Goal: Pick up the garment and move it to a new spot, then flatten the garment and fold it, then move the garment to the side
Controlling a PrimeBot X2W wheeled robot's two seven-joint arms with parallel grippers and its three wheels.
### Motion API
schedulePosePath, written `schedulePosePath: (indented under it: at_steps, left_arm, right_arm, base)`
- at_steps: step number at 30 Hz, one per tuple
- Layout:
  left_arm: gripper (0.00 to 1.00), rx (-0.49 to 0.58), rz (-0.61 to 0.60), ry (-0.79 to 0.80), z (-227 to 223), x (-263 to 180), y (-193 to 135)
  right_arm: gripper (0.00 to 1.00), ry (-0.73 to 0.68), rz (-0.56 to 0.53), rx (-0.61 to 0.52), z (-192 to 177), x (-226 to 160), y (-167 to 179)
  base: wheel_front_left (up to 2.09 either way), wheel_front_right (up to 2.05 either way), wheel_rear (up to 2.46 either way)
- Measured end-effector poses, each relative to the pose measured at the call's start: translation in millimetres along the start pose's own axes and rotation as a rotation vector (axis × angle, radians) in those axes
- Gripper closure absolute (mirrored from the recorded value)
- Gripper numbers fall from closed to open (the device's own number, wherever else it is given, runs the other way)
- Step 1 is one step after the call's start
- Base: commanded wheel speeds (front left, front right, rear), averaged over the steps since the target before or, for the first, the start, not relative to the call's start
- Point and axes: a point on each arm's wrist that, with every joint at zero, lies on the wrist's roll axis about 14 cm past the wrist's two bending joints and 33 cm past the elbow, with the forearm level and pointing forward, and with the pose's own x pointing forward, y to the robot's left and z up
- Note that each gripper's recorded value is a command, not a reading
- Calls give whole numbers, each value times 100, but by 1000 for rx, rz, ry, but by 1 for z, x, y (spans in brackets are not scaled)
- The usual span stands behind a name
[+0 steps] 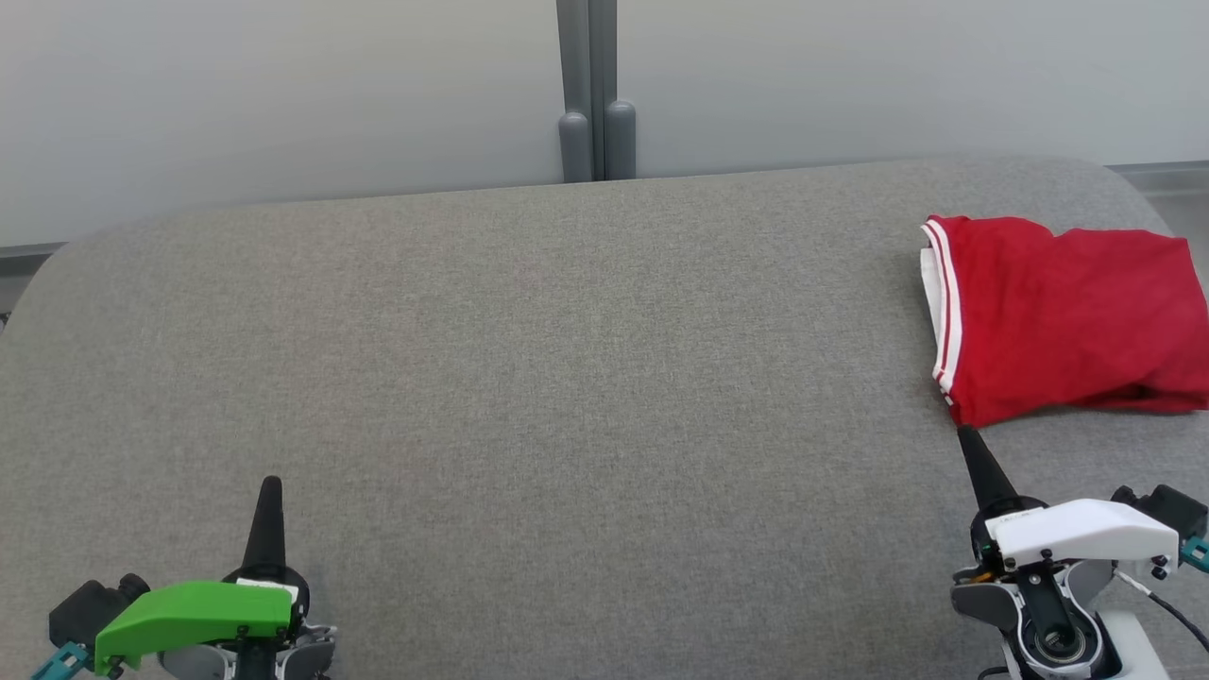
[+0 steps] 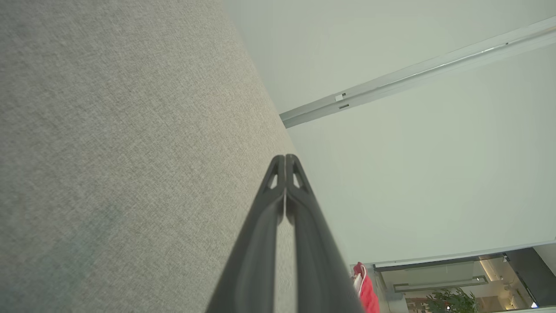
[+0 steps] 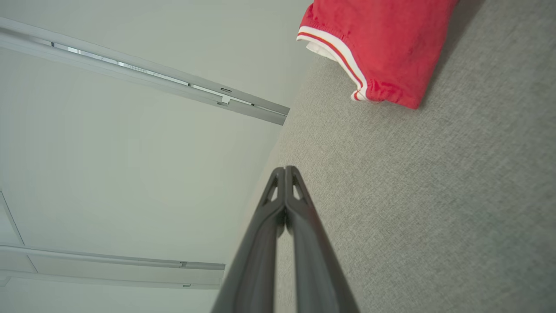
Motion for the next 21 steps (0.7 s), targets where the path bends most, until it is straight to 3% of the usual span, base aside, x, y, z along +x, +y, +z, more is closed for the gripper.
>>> schedulePosePath:
  at_steps: [21]
  left_arm:
    - [100,-193,-54,2,6,5,-15]
  right_arm:
    - [100,-9,35,200,9,1,8]
  base:
    - [0,0,0]
